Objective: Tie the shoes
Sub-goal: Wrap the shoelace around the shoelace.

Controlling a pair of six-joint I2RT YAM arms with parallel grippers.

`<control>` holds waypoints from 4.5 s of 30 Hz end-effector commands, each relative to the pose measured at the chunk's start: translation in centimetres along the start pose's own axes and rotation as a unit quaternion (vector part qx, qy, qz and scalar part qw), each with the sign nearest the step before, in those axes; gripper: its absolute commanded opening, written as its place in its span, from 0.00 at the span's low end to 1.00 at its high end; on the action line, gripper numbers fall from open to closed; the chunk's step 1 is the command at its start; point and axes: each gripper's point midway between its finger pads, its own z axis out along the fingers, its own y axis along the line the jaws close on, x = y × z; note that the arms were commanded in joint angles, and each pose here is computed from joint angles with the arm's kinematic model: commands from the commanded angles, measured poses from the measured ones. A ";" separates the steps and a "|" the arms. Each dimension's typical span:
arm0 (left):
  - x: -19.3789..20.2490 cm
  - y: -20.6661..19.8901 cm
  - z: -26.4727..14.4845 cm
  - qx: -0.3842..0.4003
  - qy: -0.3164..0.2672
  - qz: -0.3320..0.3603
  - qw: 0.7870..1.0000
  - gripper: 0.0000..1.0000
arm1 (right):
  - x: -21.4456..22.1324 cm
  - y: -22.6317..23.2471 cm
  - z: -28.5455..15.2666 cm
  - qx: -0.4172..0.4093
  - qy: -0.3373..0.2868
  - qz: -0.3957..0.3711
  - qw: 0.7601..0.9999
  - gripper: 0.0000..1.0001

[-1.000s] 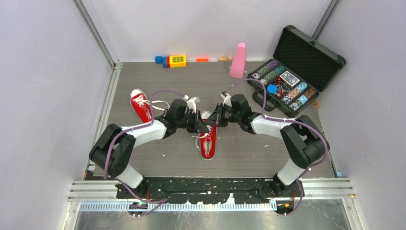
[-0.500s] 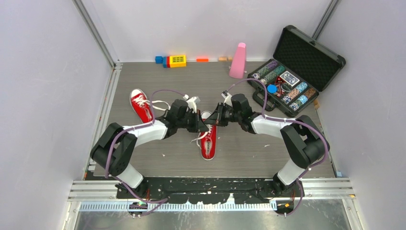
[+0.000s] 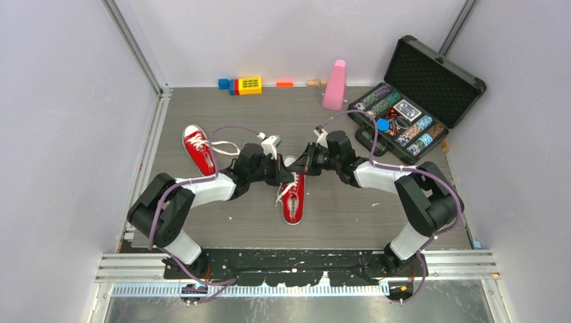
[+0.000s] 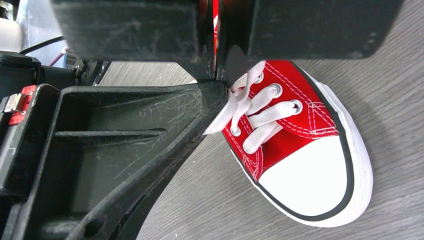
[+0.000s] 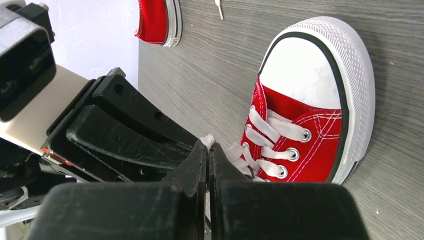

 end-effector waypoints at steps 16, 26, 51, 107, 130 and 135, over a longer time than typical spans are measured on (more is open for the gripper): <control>-0.5 -3.4 1.3 0.124 -0.075 0.011 0.989 0.00 | -0.8 0.0 -0.2 0.011 -0.039 0.016 0.999 0.00; 0.1 -1.7 1.7 0.112 -0.046 -0.031 0.992 0.00 | -0.8 -1.6 -0.7 0.054 -0.041 0.015 0.998 0.03; 1.1 -1.0 2.1 0.105 -0.017 -0.041 0.993 0.00 | -1.3 -1.8 -1.5 0.095 -0.036 -0.003 0.995 0.45; 1.0 -1.3 2.3 0.109 -0.001 -0.038 0.993 0.00 | -1.9 -1.3 -3.4 0.190 0.034 -0.103 0.976 0.00; 2.4 -1.1 2.6 0.116 0.036 -0.041 0.992 0.00 | -4.9 1.5 -0.2 0.172 0.008 -0.096 0.980 0.00; 2.6 -1.3 2.7 0.124 0.041 -0.045 0.990 0.00 | -5.3 1.4 0.6 0.165 -0.004 -0.085 0.983 0.00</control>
